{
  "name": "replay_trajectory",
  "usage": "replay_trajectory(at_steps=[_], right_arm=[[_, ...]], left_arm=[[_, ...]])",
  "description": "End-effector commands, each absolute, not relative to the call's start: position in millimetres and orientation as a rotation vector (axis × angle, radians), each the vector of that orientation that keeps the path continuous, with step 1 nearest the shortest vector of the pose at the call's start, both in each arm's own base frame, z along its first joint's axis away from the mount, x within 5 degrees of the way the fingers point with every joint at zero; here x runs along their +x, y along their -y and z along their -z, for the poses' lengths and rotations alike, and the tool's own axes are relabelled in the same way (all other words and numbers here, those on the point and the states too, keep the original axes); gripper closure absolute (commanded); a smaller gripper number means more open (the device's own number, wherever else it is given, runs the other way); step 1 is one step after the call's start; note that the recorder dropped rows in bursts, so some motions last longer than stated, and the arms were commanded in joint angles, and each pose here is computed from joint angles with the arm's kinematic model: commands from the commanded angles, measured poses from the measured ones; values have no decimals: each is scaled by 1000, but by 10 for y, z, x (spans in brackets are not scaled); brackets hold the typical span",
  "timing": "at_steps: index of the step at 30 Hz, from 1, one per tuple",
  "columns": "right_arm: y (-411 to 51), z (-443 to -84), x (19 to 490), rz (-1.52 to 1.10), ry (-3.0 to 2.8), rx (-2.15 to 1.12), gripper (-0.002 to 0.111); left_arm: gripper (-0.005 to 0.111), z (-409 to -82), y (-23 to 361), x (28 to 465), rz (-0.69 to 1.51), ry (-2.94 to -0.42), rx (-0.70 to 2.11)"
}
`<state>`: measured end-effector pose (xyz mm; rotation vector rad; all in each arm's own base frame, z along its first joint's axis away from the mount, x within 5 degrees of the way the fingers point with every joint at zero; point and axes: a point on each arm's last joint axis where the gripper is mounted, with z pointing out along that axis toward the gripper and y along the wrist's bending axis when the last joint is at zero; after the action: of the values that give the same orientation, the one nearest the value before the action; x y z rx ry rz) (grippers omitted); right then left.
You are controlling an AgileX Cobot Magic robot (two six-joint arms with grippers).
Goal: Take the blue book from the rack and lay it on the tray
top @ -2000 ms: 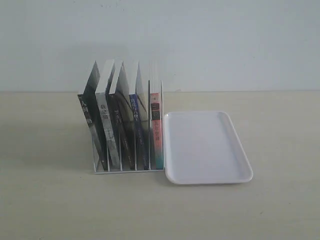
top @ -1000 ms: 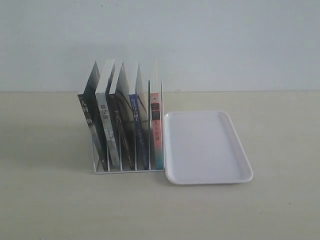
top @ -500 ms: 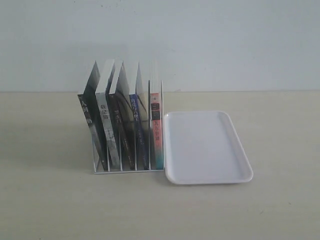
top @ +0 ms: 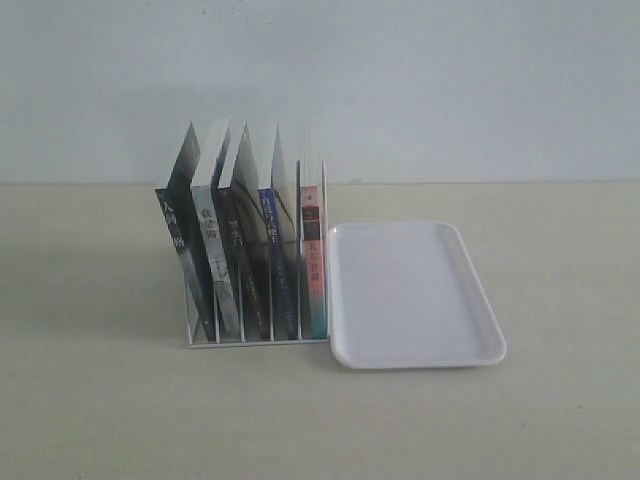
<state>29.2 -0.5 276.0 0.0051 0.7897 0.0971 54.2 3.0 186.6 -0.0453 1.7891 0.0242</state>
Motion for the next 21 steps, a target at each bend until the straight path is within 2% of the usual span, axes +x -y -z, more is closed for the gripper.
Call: replay_trajectory(at_steps=[1, 7, 12, 21], right_arm=[[86, -3130, 198, -158, -763, 120, 108], [-57, -3600, 582, -34, -1283, -97, 108], [-157, -3503, 1108, -54, -1745, -203, 108], [-200, -3275, 1696, -105, -1883, -125, 108]], left_arm=[[101, -1857, -26, 543, -22, -1787, -34], [101, -1857, -26, 543, -22, -1787, -34], [101, -1857, -26, 543, -22, -1787, -34], [101, -1857, -26, 543, -22, -1787, -34]])
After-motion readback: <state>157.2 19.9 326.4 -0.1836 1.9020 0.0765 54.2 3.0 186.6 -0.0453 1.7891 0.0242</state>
